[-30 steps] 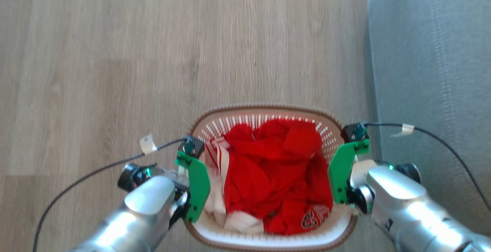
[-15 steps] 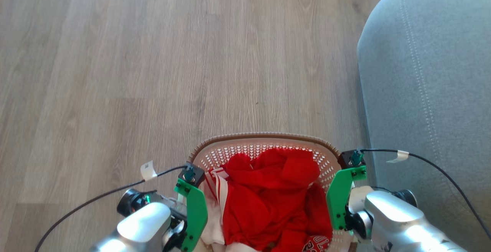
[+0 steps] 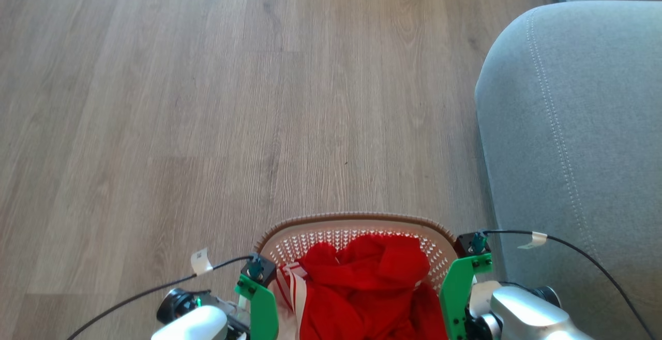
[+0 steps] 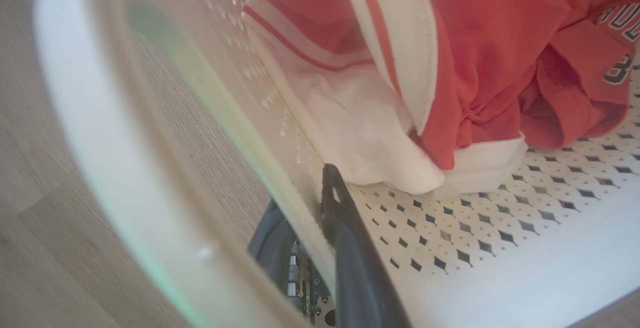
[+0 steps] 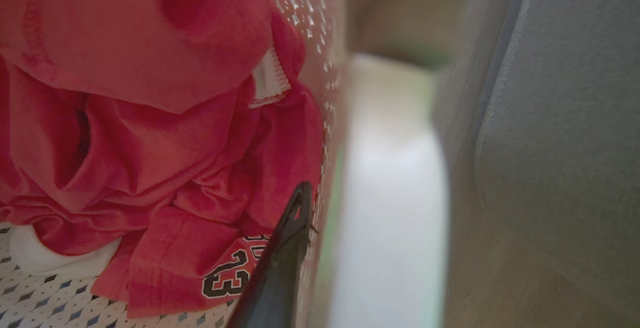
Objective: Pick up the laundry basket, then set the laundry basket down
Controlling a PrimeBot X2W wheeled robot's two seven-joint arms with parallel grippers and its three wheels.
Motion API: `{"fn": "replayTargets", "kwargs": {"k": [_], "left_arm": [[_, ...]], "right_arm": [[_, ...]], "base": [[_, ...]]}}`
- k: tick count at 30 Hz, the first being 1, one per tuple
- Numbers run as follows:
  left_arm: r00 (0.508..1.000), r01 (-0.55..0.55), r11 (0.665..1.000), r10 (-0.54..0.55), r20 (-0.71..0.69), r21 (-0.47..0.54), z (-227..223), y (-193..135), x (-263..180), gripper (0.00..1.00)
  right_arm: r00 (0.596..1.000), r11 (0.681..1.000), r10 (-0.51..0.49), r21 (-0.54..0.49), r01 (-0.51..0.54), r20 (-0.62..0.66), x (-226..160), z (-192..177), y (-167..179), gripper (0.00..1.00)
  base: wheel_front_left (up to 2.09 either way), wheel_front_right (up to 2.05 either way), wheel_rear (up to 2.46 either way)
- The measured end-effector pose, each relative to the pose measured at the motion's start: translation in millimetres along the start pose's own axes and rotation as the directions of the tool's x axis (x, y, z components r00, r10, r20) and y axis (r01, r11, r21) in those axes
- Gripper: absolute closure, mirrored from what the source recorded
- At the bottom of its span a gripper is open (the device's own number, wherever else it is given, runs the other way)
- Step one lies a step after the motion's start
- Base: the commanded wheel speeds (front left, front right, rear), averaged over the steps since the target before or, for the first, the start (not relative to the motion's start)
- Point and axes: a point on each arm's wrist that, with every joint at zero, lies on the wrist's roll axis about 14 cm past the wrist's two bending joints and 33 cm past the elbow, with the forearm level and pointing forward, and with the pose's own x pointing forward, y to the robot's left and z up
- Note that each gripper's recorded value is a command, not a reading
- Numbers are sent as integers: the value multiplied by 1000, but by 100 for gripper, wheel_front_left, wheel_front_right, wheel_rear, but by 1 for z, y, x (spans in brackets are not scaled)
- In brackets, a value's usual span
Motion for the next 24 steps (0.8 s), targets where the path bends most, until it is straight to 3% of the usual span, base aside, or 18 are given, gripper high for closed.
{"fn": "replayTargets", "kwargs": {"k": [24], "left_arm": [[1000,-8,1000,8,1,-20,-11,-8,-7,100]], "right_arm": [[1000,1000,4,7,-4,-8,-4,-10,6,100]], "base": [[0,0,0]]}}
